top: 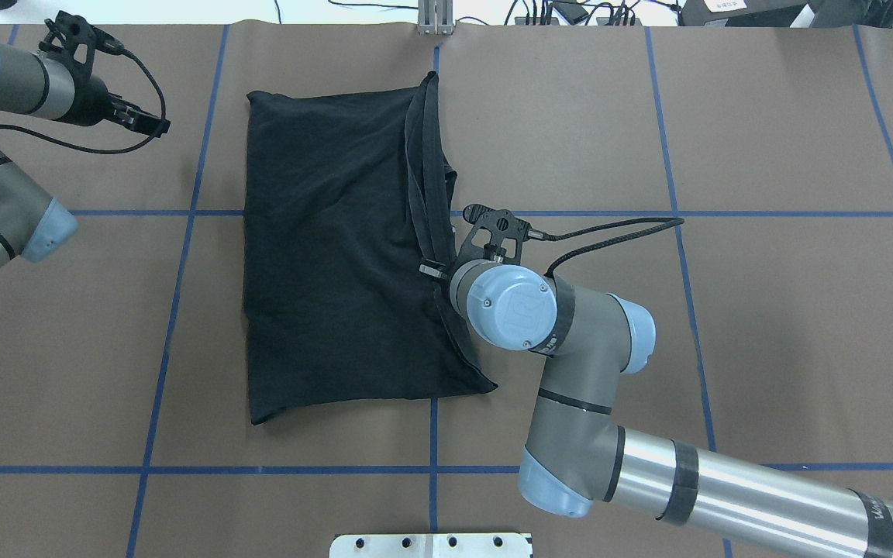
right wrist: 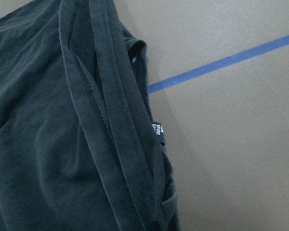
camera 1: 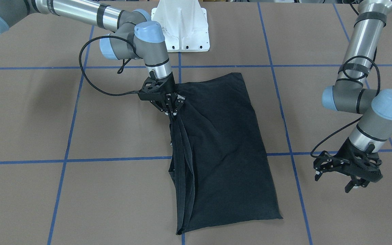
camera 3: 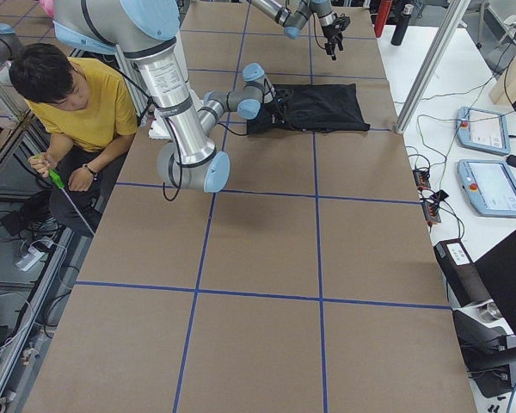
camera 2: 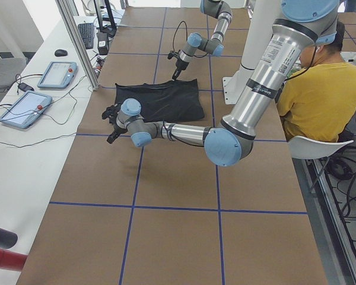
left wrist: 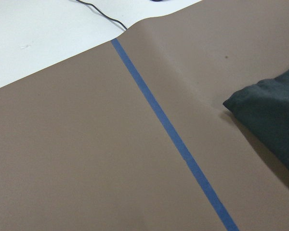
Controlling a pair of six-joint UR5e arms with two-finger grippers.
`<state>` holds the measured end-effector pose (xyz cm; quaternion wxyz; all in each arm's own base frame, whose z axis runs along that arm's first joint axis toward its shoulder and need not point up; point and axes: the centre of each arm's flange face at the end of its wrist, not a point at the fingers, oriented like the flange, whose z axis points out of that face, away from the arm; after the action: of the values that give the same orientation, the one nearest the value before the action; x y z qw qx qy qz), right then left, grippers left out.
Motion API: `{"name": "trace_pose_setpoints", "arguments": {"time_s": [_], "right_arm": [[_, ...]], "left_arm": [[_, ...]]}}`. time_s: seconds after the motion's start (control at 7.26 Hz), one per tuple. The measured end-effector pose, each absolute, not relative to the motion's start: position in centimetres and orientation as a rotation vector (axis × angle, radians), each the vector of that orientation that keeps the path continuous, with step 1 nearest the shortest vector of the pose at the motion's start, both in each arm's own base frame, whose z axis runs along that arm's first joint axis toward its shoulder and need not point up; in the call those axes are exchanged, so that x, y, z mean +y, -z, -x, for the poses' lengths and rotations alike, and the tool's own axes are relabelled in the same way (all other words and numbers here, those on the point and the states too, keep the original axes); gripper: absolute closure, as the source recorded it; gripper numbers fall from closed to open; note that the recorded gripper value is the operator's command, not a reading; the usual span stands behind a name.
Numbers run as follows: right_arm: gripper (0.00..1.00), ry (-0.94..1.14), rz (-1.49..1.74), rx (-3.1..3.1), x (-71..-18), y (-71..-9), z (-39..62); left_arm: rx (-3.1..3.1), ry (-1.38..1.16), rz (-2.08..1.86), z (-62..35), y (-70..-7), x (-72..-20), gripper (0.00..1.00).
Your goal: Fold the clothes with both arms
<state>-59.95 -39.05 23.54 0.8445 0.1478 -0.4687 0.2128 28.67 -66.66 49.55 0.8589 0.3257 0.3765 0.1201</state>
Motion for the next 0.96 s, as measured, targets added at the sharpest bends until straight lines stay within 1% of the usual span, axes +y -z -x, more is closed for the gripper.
{"name": "trace_pose_setpoints", "arguments": {"time_s": [0.14,0.41,0.69,0.96], "right_arm": [[0.01,-0.445,-0.31,-0.985,-38.6,-23.4,59.8],[0.0,-0.448,-0.31,-0.98,-39.0,-23.4,59.4],[0.0,-0.433,-0.318,-0.941,-42.0,-22.1,57.9],[0.0,-0.431,-0.335,-0.877,-46.0,-19.0,57.8]], "left_arm": [[0.791,-0.251,-0.684,-28.7,-49.6,-66.7,0.0],[0.792,-0.25,-0.683,-28.7,-49.5,-66.7,0.0],[0.792,-0.249,-0.684,-28.7,-49.5,-66.7,0.0],[0.793,-0.249,-0.683,-28.7,-49.5,-66.6,0.0]]}}
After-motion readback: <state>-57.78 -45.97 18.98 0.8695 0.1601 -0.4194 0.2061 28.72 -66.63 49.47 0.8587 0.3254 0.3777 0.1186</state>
